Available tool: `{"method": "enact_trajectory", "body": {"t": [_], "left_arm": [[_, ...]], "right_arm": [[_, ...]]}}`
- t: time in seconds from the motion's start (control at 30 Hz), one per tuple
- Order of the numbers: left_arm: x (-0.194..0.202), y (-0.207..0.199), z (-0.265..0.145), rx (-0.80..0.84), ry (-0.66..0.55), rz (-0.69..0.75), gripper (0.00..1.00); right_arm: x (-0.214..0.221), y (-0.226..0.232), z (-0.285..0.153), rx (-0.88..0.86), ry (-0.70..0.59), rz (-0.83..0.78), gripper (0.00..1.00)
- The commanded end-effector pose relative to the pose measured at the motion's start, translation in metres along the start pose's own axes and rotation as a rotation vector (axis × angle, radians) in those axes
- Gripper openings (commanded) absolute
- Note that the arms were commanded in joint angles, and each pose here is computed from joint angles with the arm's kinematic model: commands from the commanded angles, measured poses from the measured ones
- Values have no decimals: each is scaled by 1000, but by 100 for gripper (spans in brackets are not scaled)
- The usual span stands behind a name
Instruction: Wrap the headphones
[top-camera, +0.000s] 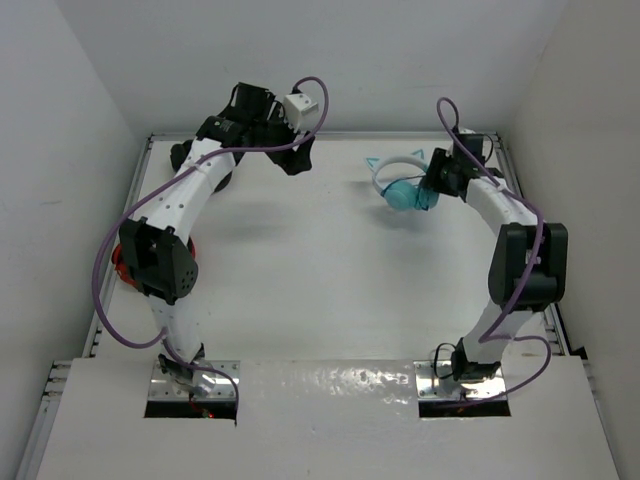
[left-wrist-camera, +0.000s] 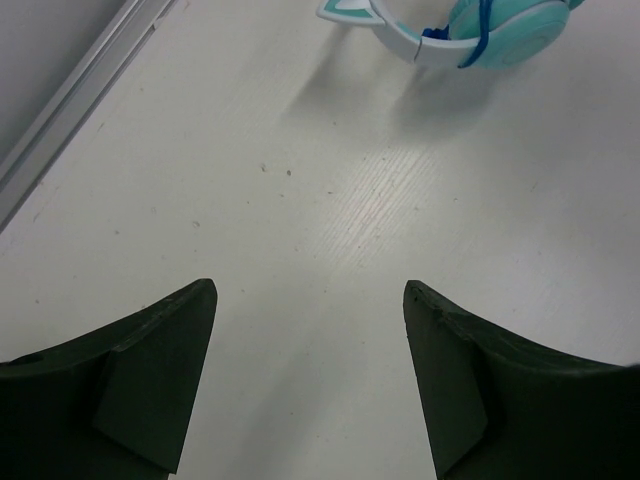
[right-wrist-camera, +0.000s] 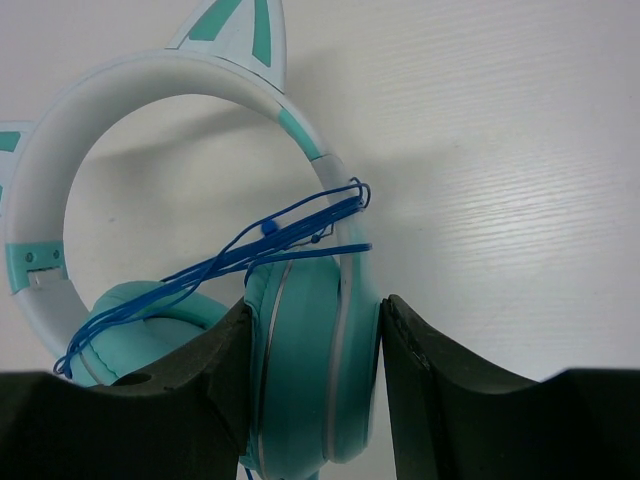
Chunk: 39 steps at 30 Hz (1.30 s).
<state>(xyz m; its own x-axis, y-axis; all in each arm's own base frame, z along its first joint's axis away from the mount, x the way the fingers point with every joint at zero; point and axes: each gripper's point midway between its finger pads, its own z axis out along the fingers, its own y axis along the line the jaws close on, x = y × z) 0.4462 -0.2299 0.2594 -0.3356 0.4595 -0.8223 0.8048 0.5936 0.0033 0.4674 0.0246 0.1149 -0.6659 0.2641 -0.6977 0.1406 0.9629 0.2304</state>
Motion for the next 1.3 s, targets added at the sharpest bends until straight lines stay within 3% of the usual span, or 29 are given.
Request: {"method": "enact_trajectory", "body": {"t": [0.0,0.23,0.43,0.47,0.5,0.53,0.57,0.63,0.83,0.93,1.07,1.27], "left_arm": [[-19,-6,-16,-12,-50,38,73],[-21,-7,-18,-15,-53,37,73],[-21,-6,-18,-16,-54,36,73],[-21,-6,-18,-17,-55,32,73],[-23,-6,-18,-15,-60,33,73],[-23,-6,-18,-16,-62,31,73],[-24,-6,-18,-15,-63,30,73],[-23,-7,-18,-14,-62,31,73],[-24,-7,-22,-19,-57,38,73],[-27,0,-30,-65,-50,43,72],[-14,15,-50,-175,-15,12,70],[66,27,-90,-284,124,-35,70]], "right_arm": [[-25,-14,11,23,-79,34,0],[1,-68,33,140,-7,77,0],[24,-87,36,183,43,61,0],[24,-86,37,177,51,52,3],[31,-88,37,178,87,32,28],[33,-87,36,177,98,25,43],[35,-87,35,175,106,20,56],[27,-85,24,174,79,9,70],[-15,-79,-23,193,-68,1,83],[-32,-71,-52,187,-136,39,99],[-28,-78,-88,249,-211,132,99],[27,-105,-127,364,-270,192,99]]}}
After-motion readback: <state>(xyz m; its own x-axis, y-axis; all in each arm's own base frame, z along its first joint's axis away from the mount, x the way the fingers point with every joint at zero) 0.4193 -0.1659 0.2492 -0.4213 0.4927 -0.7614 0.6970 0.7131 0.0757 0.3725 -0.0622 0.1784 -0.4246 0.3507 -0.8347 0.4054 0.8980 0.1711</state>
